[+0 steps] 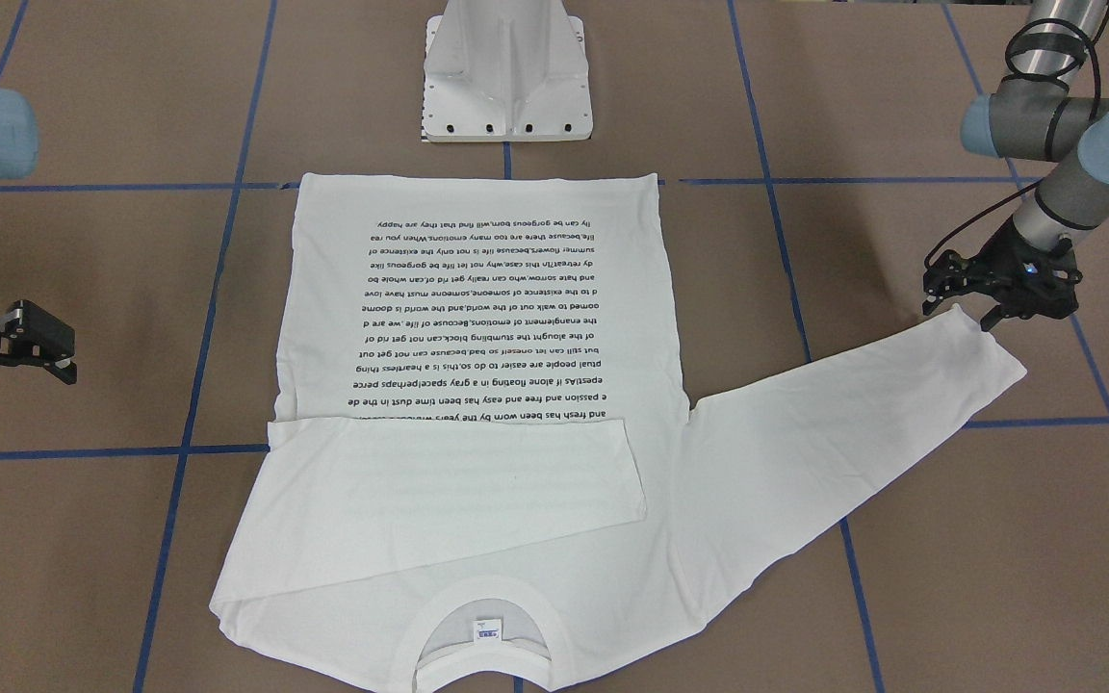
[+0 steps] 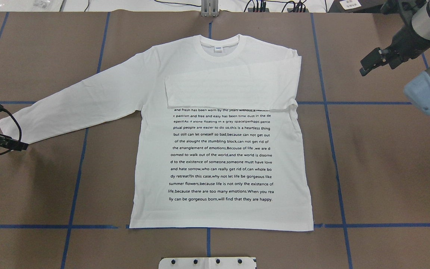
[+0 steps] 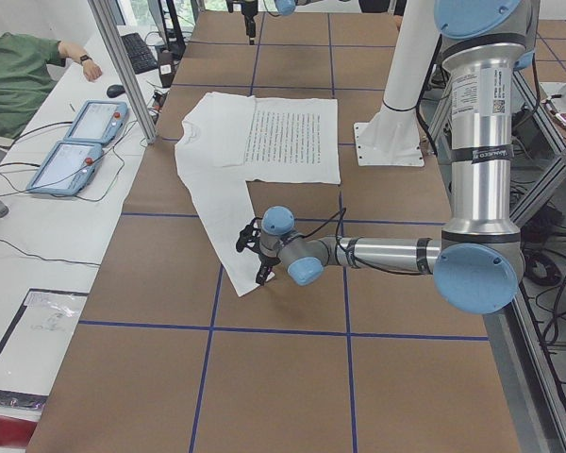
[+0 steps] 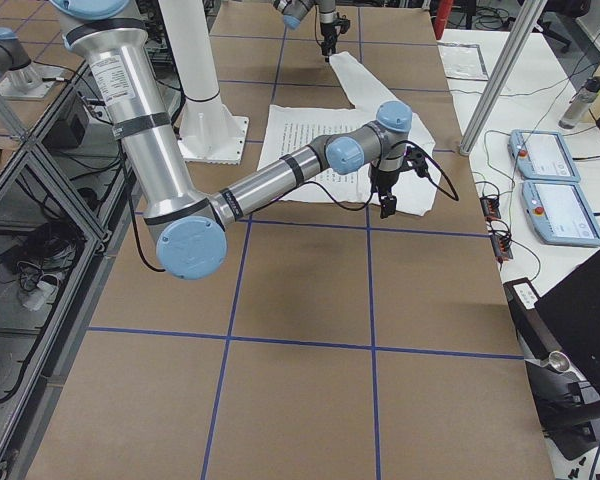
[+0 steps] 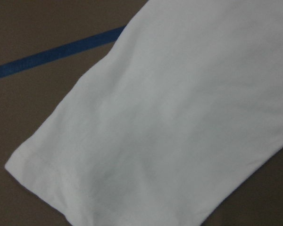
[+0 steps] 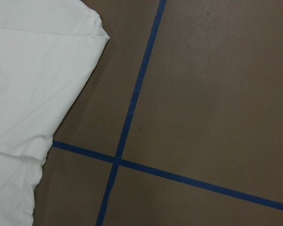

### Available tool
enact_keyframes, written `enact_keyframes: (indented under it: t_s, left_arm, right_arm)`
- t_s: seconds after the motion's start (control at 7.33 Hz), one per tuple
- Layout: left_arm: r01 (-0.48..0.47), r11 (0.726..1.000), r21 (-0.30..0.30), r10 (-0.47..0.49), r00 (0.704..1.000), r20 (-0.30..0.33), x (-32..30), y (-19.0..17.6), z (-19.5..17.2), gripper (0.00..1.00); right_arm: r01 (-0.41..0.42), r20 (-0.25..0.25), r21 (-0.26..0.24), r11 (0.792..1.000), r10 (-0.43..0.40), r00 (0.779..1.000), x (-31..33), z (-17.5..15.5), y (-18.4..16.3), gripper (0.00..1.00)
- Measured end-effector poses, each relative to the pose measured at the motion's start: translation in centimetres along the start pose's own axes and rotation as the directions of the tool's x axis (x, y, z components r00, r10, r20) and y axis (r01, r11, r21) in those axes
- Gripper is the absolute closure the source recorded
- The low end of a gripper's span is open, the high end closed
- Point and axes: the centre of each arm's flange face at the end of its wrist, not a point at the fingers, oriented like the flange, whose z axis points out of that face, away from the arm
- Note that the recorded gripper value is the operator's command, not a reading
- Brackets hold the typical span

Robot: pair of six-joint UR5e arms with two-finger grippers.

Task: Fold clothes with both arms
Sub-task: 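Grasp the sleeve nearest the left gripper and lift it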

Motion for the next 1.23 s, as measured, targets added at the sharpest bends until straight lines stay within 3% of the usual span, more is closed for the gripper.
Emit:
enact_keyframes:
  t_s: [0.41,0.68,1.23]
  left_arm:
    - [0.000,1.000,-0.002,0.000,1.000,0.002,0.0,0.3,-0.1,0.65]
    - [-0.001,1.000,-0.002,0.001,1.000,0.002,0.0,0.4,-0.2,1.00]
    - [-0.012,1.000,0.019,0.012,1.000,-0.009,0.7,-0.2,-1.4,1.00]
  right_arm:
    - [-0.002,0.000,0.000,1.000,0.002,1.000,0.0,0.0,0.0,0.00]
    - [-0.003,0.001,-0.001,1.000,0.003,1.000,0.0,0.0,0.0,0.00]
    - [-0.003,0.003,-0.001,1.000,0.003,1.000,-0.2,0.0,-0.1,0.00]
